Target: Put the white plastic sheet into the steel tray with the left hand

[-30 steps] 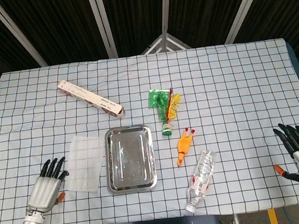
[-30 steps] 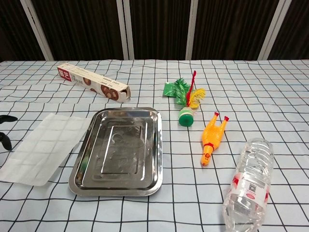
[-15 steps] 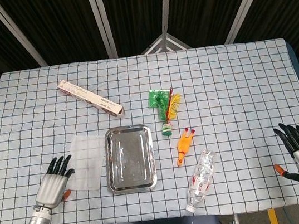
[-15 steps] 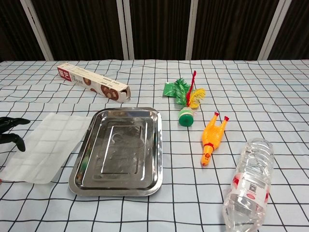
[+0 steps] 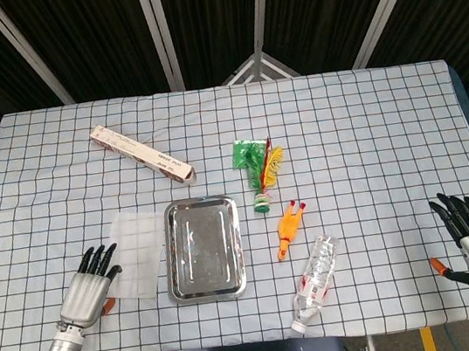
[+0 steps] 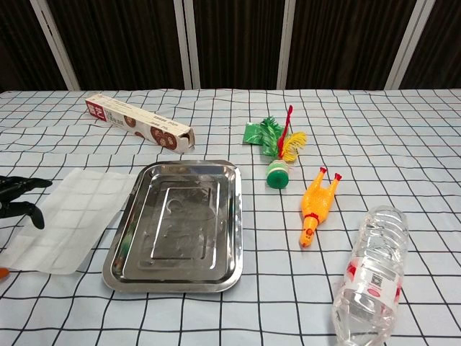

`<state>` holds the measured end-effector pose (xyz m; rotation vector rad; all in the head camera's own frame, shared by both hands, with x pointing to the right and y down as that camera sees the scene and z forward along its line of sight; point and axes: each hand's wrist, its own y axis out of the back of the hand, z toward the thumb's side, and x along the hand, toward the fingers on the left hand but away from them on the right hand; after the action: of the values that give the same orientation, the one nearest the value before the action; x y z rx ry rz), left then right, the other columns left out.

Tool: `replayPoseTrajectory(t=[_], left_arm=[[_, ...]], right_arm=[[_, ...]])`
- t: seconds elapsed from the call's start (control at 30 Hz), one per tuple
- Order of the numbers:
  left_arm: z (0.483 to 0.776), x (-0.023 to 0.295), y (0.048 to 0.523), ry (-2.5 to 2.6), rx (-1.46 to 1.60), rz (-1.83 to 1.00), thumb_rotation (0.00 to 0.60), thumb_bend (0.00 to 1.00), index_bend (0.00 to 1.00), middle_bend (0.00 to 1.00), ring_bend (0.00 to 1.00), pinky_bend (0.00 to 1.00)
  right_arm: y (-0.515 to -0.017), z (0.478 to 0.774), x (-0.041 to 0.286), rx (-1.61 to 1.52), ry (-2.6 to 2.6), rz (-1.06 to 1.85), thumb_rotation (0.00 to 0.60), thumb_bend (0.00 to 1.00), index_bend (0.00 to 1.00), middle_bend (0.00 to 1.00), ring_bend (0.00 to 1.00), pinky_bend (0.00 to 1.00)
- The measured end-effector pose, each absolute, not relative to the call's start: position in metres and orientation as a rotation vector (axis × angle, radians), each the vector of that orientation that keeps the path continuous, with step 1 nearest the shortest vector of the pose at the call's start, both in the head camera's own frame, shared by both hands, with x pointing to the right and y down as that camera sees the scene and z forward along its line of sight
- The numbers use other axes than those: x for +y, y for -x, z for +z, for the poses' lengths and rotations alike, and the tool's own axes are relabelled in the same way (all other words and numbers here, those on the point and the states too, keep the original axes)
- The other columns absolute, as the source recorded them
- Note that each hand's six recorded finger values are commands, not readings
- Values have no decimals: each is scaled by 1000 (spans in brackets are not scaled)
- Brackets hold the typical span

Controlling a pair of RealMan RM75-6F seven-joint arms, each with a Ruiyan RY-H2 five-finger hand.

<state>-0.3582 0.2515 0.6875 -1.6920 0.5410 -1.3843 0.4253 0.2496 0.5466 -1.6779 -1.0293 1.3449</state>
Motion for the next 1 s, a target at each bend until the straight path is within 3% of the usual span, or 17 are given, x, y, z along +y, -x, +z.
replayPoseTrajectory(t=[0.23,0.63,1.0], left_arm=[[695,249,360,1684,535,-1403,600,263,340,0,0,0],[692,250,355,1695,573,-1352,600,458,493,0,0,0],[691,247,355,1695,594,-1347,600,507,554,0,0,0]], right_arm=[[-426,547,249,-1030,1679,1347,600,290,0,0,0,0],[-426,546,249,-1032,1680,1345,600,290,0,0,0,0],[-426,547,249,-1034,1680,1348,600,290,0,0,0,0]])
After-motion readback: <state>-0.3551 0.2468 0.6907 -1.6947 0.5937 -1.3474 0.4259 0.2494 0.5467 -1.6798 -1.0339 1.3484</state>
